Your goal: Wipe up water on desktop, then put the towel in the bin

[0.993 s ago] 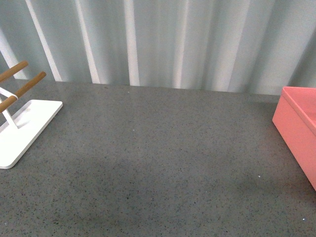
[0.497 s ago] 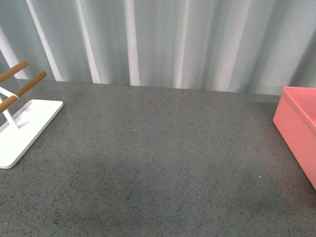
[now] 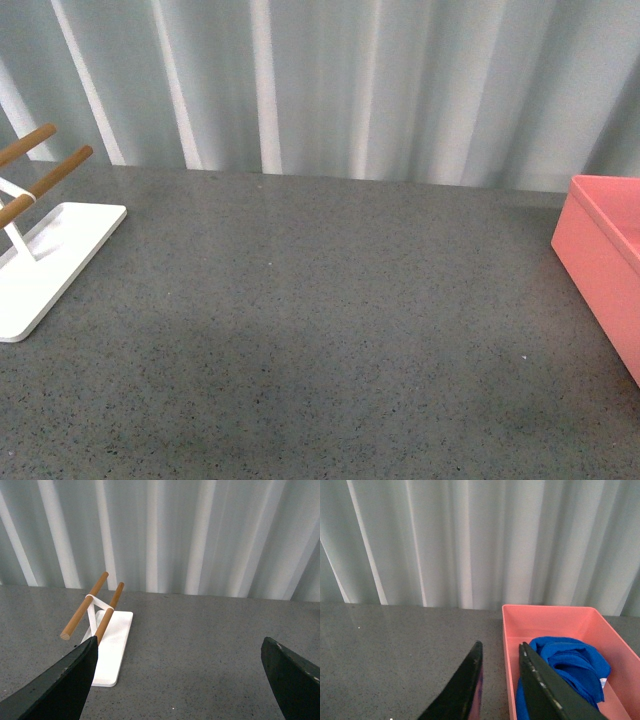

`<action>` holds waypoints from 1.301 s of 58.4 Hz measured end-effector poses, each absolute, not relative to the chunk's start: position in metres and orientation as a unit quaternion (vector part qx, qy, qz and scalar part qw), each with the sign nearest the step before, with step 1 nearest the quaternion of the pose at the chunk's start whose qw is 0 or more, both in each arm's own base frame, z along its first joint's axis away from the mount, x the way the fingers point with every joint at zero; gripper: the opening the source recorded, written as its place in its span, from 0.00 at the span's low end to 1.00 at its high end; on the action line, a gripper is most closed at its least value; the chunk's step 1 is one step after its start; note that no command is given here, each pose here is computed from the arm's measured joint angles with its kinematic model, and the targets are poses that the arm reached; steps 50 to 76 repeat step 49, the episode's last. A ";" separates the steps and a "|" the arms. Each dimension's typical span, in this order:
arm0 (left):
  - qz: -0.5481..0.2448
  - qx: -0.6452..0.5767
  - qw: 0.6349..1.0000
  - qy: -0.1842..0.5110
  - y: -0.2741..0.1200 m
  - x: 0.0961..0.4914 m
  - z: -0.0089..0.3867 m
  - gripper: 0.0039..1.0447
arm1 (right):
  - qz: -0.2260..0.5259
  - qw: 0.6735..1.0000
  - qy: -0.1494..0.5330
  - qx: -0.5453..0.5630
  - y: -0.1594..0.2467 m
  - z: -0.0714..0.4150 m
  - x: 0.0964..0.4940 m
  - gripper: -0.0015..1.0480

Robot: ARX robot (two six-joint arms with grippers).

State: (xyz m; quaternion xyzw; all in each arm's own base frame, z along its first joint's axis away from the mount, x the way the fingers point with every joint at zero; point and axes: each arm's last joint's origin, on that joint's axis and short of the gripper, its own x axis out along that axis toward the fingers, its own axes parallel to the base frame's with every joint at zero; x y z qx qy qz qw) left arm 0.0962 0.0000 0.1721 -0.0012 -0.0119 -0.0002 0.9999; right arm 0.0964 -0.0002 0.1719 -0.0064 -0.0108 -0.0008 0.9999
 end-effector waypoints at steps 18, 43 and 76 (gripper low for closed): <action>0.000 -0.001 1.000 -0.012 0.000 0.096 0.172 0.94 | -0.001 1.000 -0.011 -0.006 0.000 0.172 0.096 0.83; 0.000 -0.001 1.000 -0.012 0.000 0.096 0.172 0.94 | -0.001 1.000 -0.011 -0.005 0.000 0.172 0.096 0.93; 0.000 -0.001 1.000 -0.012 0.000 0.096 0.172 0.94 | -0.001 1.000 -0.011 -0.005 0.000 0.172 0.096 0.93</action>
